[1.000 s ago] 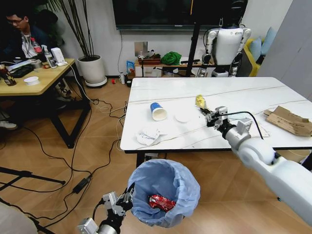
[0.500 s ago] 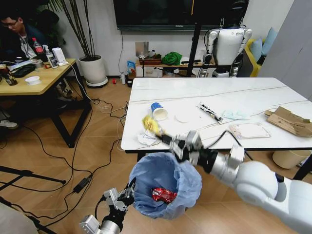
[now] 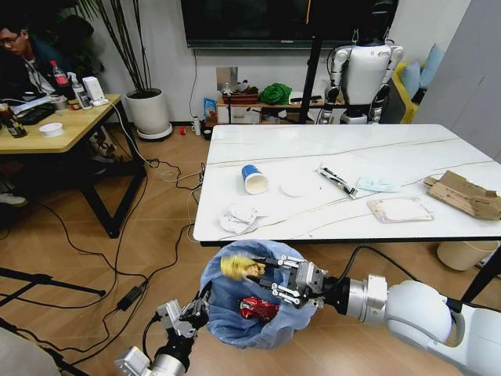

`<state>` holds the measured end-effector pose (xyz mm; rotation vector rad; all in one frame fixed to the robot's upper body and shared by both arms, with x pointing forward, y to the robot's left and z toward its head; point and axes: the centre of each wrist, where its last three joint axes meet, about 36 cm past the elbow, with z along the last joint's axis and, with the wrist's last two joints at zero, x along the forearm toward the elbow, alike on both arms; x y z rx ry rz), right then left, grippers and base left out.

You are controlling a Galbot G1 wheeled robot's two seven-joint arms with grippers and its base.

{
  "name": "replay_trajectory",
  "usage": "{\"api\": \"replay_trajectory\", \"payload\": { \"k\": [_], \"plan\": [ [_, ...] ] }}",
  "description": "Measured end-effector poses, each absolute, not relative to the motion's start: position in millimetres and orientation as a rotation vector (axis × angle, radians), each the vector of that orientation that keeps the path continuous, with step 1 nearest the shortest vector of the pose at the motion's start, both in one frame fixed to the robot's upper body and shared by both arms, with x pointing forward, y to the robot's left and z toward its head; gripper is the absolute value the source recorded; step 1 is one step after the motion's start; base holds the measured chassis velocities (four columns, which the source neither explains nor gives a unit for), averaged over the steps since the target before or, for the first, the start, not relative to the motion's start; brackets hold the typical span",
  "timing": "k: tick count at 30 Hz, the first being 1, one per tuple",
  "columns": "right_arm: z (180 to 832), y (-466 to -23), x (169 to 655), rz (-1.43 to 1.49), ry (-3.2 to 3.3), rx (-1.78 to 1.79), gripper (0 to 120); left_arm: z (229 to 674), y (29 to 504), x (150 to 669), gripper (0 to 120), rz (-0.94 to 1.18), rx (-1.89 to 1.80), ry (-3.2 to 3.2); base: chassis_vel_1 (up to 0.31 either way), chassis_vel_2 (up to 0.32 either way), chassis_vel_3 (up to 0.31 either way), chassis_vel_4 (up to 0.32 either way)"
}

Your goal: Pick up the trash bin and place the trash from the table into it.

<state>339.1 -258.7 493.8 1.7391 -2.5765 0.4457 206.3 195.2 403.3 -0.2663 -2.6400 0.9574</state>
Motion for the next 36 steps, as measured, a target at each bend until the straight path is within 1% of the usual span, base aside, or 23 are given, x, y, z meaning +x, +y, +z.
{"api": "replay_trajectory", "payload": {
  "k": [1, 2, 3, 4, 6, 7, 8, 9, 10, 11, 13, 15, 16, 18, 19, 25, 28, 30, 32, 33, 36],
  "plan": [
    [493.3, -259.4, 338.9, 0.450, -2.578, 1.735, 53, 403.3, 195.4, 206.0, 0, 0.955, -0.264, -2.641, 0.000, 0.000, 0.000, 0.000],
    [493.3, -259.4, 338.9, 0.450, -2.578, 1.735, 53, 403.3, 195.4, 206.0, 0, 0.955, -0.264, -2.641, 0.000, 0.000, 0.000, 0.000],
    [493.7, -261.2, 339.0, 0.462, -2.586, 1.729, 60, 403.5, 195.5, 206.1, 0, 0.953, -0.262, -2.643, 0.000, 0.000, 0.000, 0.000],
    [495.0, -261.9, 340.7, 0.462, -2.602, 1.721, 63, 403.7, 195.3, 205.8, 0, 0.953, -0.260, -2.643, 0.000, 0.000, 0.000, 0.000],
    [497.1, -262.0, 346.7, 0.438, -2.649, 1.690, 72, 402.8, 195.4, 203.1, 0, 0.945, -0.252, -2.642, 0.000, 0.000, 0.000, 0.000],
    [497.1, -262.0, 346.7, 0.438, -2.649, 1.690, 72, 402.8, 195.4, 203.1, 0, 0.945, -0.252, -2.642, 0.000, 0.000, 0.000, 0.000],
    [497.3, -261.6, 350.4, 0.423, -2.671, 1.669, 76, 402.3, 195.5, 201.6, 0, 0.941, -0.247, -2.640, 0.000, 0.000, 0.000, 0.000],
    [498.4, -261.0, 358.6, 0.401, -2.717, 1.624, 83, 401.3, 195.6, 198.4, 0, 0.934, -0.238, -2.639, 0.000, 0.000, 0.000, 0.000],
    [499.9, -261.1, 365.3, 0.388, -2.748, 1.586, 88, 400.6, 195.4, 196.0, 0, 0.928, -0.231, -2.639, 0.000, 0.000, 0.000, 0.000],
    [499.9, -261.1, 365.3, 0.388, -2.748, 1.586, 88, 400.6, 195.4, 196.0, 0, 0.928, -0.231, -2.639, 0.000, 0.000, 0.000, 0.000],
    [503.5, -261.6, 375.9, 0.349, -2.797, 1.517, 95, 401.2, 195.3, 193.5, 0, 0.923, -0.224, -2.641, 0.000, 0.000, 0.000, 0.000],
    [504.0, -261.7, 377.7, 0.340, -2.805, 1.503, 97, 401.4, 195.4, 193.2, 0, 0.922, -0.223, -2.642, 0.000, 0.000, 0.000, 0.000],
    [506.9, -263.3, 388.4, 0.284, -2.851, 1.412, 100, 402.5, 196.1, 191.8, 0, 0.919, -0.217, -2.644, 0.000, 0.000, 0.000, 0.000],
    [508.4, -264.6, 395.9, 0.251, -2.881, 1.353, 100, 402.9, 196.8, 191.2, 0, 0.917, -0.214, -2.646, 0.000, 0.000, 0.000, 0.000],
    [508.7, -266.9, 407.0, 0.205, -2.919, 1.252, 100, 403.4, 197.9, 190.6, 0, 0.914, -0.207, -2.648, 0.000, 0.000, 0.000, 0.000],
    [505.0, -265.5, 417.1, 0.097, -2.945, 1.071, 100, 403.4, 198.2, 190.2, 0, 0.908, -0.210, -2.647, 0.000, 0.000, 0.000, 0.000],
    [494.2, -252.4, 419.3, 0.021, -2.930, 1.030, 100, 404.3, 199.6, 188.3, 0, 0.899, -0.205, -2.648, 0.000, 0.000, 0.000, 0.000],
    [494.2, -252.4, 419.3, 0.021, -2.930, 1.030, 100, 404.3, 199.6, 188.3, 0, 0.899, -0.205, -2.648, 0.000, 0.000, 0.000, 0.000],
    [479.3, -234.7, 428.1, -0.034, -2.909, 1.032, 100, 407.9, 204.9, 185.0, 0, 0.878, -0.186, -2.660, 0.000, 0.000, 0.000, 0.000],
    [479.3, -234.7, 428.1, -0.034, -2.909, 1.032, 100, 407.9, 204.9, 185.0, 0, 0.878, -0.186, -2.660, 0.000, 0.000, 0.000, 0.000],
    [469.1, -214.0, 444.0, -0.073, -2.894, 1.056, 100, 413.2, 212.0, 181.1, 0, 0.855, -0.169, -2.674, 0.000, 0.000, 0.000, 0.000]
  ]
}}
